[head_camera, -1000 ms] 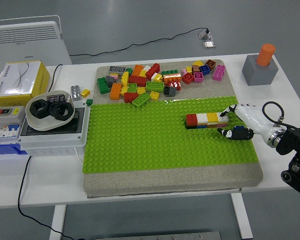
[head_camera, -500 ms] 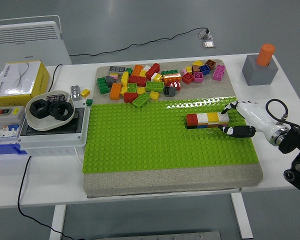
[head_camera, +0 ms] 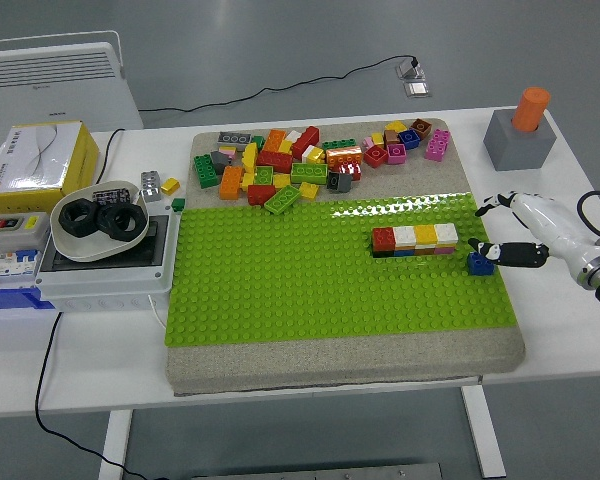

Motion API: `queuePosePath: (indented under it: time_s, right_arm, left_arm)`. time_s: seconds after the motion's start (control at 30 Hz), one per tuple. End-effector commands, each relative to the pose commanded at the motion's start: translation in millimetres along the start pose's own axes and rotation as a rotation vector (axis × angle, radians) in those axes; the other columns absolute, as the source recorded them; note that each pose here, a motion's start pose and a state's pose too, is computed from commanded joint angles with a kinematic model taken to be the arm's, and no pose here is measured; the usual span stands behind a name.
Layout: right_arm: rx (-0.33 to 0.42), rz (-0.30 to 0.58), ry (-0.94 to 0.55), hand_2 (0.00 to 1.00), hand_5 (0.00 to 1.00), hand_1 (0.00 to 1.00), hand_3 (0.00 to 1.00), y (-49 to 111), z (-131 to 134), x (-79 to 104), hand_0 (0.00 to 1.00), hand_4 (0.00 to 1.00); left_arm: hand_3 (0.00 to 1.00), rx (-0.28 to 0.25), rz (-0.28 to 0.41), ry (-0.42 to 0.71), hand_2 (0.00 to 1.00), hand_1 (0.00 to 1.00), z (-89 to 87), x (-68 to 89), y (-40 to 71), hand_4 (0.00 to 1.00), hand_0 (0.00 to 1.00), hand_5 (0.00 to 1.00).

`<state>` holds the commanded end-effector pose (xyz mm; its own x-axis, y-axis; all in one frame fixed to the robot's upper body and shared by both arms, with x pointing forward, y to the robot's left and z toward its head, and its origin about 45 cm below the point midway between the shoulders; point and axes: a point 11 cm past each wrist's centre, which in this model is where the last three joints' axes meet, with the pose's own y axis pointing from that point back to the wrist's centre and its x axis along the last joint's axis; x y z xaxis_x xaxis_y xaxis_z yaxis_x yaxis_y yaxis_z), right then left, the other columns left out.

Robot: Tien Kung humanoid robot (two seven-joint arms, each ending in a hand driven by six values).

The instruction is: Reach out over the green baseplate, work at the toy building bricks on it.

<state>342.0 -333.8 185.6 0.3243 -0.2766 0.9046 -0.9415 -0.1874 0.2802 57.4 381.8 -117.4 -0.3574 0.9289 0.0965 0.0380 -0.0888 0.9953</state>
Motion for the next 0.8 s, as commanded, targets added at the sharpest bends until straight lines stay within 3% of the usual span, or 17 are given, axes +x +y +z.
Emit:
queuePosePath:
  time_s: [0.03, 0.07, 0.2, 0.37, 0.63, 0.67, 0.7, 0.8]
  right_arm:
    - [-0.013, -0.004, 0.0, 0.819, 0.311, 0.848, 0.656, 1.5, 1.7, 0.3, 0.879, 0.748]
    - [-0.023, -0.003, -0.009, 0.781, 0.371, 0.79, 0.661, 3.0, 3.1, 0.7, 0.837, 0.705]
    - [-0.025, 0.024, -0.074, 0.781, 0.371, 0.79, 0.661, 3.9, 4.0, -1.6, 0.837, 0.705]
    - [-0.015, 0.036, -0.15, 0.766, 0.402, 0.771, 0.659, 5.2, 1.6, -12.7, 0.814, 0.707]
    - [-0.003, 0.041, -0.198, 0.764, 0.397, 0.767, 0.659, 5.0, -1.3, -22.4, 0.811, 0.708]
    - [-0.002, 0.043, -0.201, 0.761, 0.393, 0.764, 0.657, 4.9, -1.3, -22.5, 0.807, 0.707]
    - [-0.002, 0.044, -0.202, 0.761, 0.393, 0.764, 0.657, 5.0, -0.9, -22.5, 0.807, 0.707]
    - [-0.014, 0.047, -0.196, 0.761, 0.393, 0.764, 0.657, 5.0, 2.0, -21.4, 0.807, 0.707]
  left_arm:
    - [0.887, -0.016, 0.023, -0.018, 0.702, 0.636, 3.0, 2.6, 0.4, 0.998, 0.641, 0.998]
    - [0.784, -0.033, 0.049, -0.04, 0.626, 0.561, 6.4, 5.3, 0.9, 0.998, 0.622, 0.998]
    - [0.784, -0.05, 0.095, -0.089, 0.626, 0.561, 10.9, 8.4, 1.8, 0.998, 0.622, 0.998]
    - [0.784, -0.044, 0.097, -0.091, 0.626, 0.557, 9.6, 7.9, 1.5, 0.998, 0.622, 0.998]
    - [0.825, 0.055, -0.002, -0.05, 0.653, 0.579, -6.3, -0.8, 0.1, 0.998, 0.637, 0.998]
    - [0.885, 0.069, -0.02, -0.045, 0.716, 0.657, -9.5, -2.3, -0.3, 0.998, 0.644, 0.998]
    - [0.885, 0.08, -0.038, -0.038, 0.716, 0.657, -12.6, -4.0, -0.5, 0.998, 0.644, 0.998]
    - [0.885, 0.083, -0.061, -0.007, 0.716, 0.657, -13.9, -7.0, -0.7, 0.998, 0.644, 0.998]
